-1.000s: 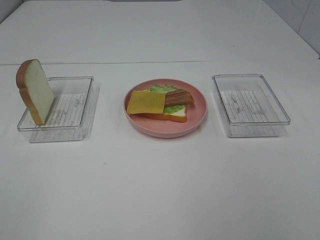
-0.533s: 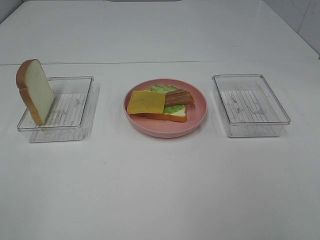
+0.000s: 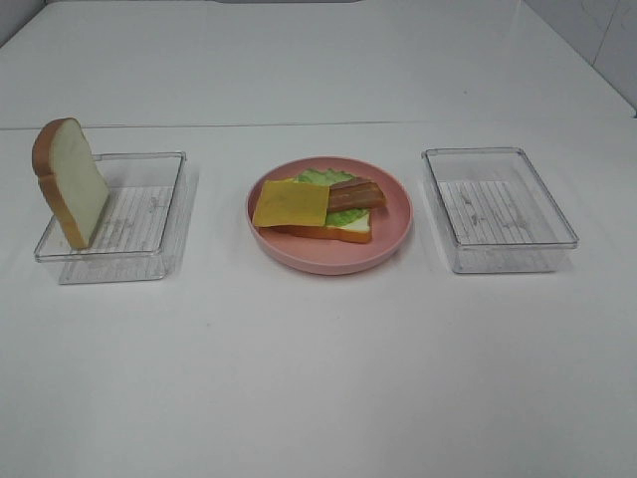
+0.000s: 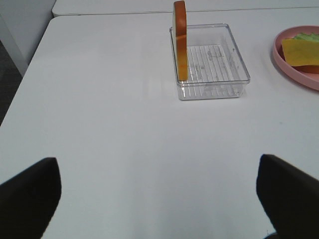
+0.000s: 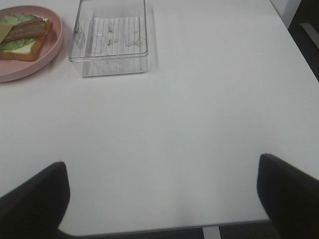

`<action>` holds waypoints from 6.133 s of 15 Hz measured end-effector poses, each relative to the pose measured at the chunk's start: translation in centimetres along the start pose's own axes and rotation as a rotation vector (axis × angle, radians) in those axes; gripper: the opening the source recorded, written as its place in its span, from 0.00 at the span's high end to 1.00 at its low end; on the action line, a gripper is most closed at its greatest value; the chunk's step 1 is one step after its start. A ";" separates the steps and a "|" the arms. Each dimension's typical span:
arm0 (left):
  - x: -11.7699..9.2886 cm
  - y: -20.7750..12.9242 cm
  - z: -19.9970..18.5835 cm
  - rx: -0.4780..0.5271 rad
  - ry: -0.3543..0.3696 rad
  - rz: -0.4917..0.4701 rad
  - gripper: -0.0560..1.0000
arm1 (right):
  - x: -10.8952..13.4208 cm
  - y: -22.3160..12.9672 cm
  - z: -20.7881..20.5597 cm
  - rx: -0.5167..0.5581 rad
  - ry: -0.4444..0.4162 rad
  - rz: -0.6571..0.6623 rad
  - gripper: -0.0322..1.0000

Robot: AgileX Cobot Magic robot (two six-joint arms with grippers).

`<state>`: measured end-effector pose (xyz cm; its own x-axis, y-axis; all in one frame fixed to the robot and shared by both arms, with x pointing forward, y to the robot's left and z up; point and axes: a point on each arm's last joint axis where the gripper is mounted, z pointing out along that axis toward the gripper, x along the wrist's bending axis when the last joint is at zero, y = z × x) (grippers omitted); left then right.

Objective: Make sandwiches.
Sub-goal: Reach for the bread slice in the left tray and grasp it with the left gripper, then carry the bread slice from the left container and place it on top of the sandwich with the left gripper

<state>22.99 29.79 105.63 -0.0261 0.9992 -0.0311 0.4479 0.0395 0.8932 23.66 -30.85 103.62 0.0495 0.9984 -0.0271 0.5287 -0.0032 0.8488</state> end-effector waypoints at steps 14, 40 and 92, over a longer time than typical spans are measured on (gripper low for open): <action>0.0 0.0 0.0 0.000 0.000 0.000 0.01 | 0.0 0.0 0.0 0.000 0.000 0.000 0.02; 0.2 11.5 12.3 0.368 0.013 -0.024 0.01 | 0.0 0.0 0.0 0.000 0.000 0.000 0.02; -1.1 16.2 41.1 0.508 -0.163 -0.336 0.77 | 0.0 0.0 0.0 0.000 0.000 -0.001 0.02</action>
<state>67.00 29.73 101.69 -0.1207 0.9186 -0.3762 0.8087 0.3108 0.4994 23.66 -30.85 103.62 0.0490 0.9984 -0.0279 0.5287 -0.0022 0.8488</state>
